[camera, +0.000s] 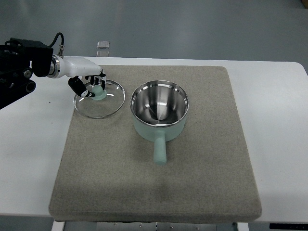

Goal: Place lid left of pot with left hand

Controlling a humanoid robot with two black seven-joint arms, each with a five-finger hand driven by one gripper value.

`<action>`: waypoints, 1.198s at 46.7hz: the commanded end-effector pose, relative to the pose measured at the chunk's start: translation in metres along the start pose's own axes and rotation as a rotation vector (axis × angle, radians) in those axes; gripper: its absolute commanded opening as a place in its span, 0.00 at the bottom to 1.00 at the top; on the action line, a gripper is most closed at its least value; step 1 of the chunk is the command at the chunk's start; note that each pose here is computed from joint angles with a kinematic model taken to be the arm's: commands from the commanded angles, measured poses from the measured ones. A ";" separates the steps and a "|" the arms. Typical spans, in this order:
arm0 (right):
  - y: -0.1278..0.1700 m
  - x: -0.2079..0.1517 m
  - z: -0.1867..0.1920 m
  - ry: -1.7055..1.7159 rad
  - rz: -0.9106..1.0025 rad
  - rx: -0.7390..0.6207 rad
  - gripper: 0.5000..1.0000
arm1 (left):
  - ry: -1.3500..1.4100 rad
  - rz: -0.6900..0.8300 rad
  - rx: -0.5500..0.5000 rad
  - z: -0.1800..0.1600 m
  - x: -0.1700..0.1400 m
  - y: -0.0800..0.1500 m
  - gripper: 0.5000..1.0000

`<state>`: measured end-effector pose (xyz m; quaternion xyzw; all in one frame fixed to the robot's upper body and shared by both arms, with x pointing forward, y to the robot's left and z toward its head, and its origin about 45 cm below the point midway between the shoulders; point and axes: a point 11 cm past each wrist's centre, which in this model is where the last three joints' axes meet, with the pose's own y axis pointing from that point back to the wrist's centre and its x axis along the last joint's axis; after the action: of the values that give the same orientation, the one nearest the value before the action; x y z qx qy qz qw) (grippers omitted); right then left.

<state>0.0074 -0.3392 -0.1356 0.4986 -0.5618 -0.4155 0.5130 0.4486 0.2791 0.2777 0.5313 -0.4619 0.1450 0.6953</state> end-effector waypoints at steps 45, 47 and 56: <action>0.000 0.000 0.000 0.000 -0.001 0.001 0.84 | 1.318 0.465 -0.021 -0.116 0.002 0.029 0.99; 0.000 0.000 0.000 0.000 -0.001 -0.001 0.84 | 1.359 0.478 -0.030 -0.115 0.001 0.025 0.99; 0.000 0.000 0.000 0.000 0.001 -0.001 0.84 | 1.530 0.533 -0.080 -0.112 0.000 0.010 0.99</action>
<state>0.0074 -0.3391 -0.1356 0.4985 -0.5617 -0.4156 0.5131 0.4941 0.3873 0.2866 0.1538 0.0069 0.6096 0.7776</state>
